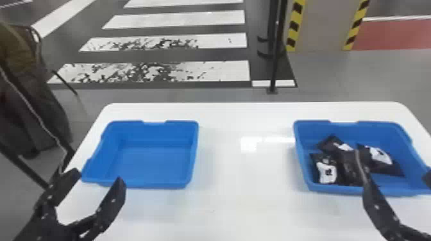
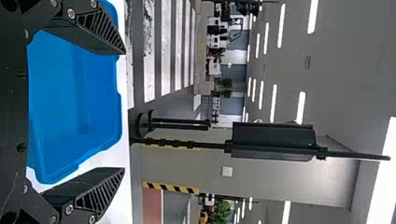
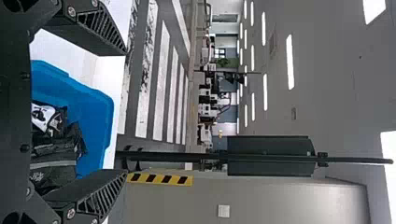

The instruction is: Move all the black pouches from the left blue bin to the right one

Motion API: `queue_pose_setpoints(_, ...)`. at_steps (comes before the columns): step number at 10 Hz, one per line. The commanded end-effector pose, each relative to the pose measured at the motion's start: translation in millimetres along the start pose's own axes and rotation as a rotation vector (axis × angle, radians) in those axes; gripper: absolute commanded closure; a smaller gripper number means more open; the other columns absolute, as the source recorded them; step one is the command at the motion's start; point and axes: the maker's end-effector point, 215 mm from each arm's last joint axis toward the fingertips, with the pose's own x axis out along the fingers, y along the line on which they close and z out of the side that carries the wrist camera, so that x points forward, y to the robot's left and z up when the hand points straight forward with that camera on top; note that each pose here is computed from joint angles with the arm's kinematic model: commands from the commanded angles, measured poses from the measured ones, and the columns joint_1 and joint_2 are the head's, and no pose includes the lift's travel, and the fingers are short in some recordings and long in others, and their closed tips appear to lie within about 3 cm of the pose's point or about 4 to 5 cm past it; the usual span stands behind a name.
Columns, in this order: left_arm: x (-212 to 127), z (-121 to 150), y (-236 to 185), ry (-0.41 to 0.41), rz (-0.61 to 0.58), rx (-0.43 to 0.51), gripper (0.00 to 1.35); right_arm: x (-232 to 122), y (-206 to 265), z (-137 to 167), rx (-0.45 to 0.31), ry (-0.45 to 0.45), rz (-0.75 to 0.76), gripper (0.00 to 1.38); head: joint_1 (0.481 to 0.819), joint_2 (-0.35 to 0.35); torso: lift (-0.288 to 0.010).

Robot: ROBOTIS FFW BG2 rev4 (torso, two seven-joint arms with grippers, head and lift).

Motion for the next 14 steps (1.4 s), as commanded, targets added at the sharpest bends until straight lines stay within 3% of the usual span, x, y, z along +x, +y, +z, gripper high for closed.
queue_pose_setpoints(1, -0.3, -1.7, 0.2, 0.003, 0.003, -0.01, 0.16, -0.2, 0.3, -1.5, 0.007, 0.001, -0.001, 0.13, 0.695, 0.101, -0.14)
queue_pose_setpoints(14, 1.4, -8.1, -5.1, 0.017, -0.003, -0.045, 0.16, -2.4, -0.6, -5.5, 0.029, 0.006, -0.005, 0.14, 0.695, 0.087, -0.14)
